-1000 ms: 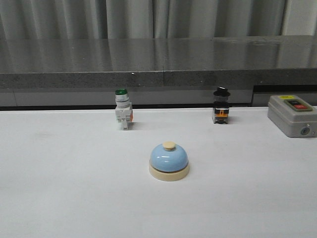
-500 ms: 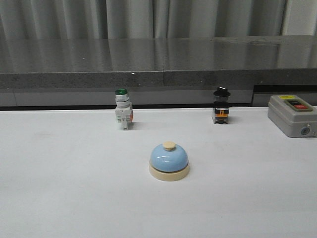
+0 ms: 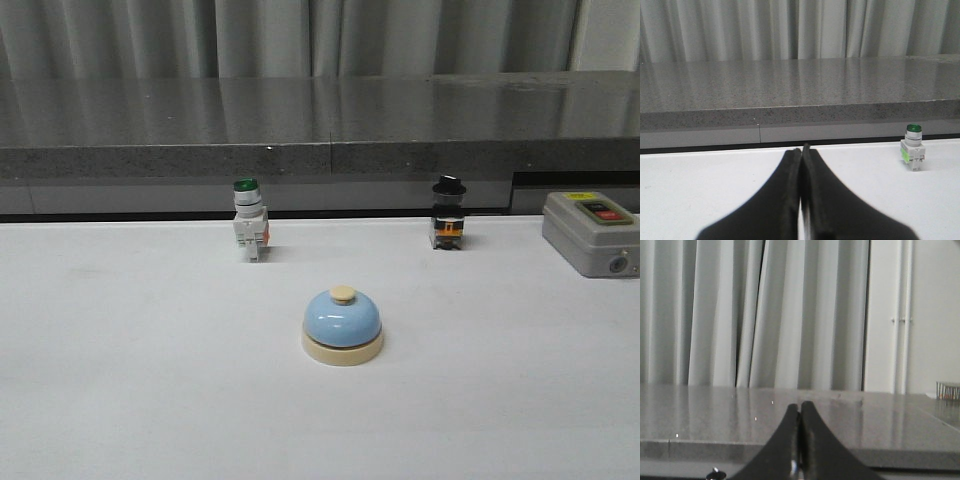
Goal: Place and press bell with both arms
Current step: 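Move the closed right gripper above the bell's cream button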
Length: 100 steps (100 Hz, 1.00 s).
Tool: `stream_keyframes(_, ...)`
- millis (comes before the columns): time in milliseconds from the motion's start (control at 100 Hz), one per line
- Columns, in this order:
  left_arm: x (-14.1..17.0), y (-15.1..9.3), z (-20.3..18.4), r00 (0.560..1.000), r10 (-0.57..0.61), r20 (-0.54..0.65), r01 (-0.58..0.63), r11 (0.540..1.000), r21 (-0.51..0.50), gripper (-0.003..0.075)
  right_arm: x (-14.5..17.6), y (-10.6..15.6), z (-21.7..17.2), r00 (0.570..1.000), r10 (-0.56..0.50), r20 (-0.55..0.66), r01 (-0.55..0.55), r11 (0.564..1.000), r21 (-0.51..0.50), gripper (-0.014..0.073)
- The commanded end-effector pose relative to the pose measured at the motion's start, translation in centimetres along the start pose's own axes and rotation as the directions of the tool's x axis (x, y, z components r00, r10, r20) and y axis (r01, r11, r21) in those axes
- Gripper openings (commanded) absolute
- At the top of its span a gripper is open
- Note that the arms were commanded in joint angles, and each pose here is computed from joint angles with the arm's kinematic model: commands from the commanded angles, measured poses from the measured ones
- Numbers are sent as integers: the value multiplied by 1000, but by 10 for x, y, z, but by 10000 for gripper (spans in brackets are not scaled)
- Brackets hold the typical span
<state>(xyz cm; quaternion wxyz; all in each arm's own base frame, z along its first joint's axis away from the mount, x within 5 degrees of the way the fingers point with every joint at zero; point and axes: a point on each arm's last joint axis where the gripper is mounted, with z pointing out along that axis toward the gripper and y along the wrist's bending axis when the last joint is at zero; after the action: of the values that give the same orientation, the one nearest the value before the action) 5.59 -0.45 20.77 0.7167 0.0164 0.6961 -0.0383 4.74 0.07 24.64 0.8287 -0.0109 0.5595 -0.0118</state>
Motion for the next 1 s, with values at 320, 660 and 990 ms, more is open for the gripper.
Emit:
stream_keyframes(320, 6, 1, -1, 998, -10, 63, 10, 1000, -6, -20, -61, -4, 44, 967, -4, -256, 7, 1000, 13, -69)
stream_keyframes(660, 6, 1, -1, 998, -10, 63, 10, 1000, -6, -20, -73, -2, 113, 835, 54, -548, -62, 998, 5, -69)
stream_keyframes(990, 6, 1, -1, 998, -10, 63, 10, 1000, -6, -20, -52, 36, 170, 679, -34, -734, -134, 976, -169, -69)
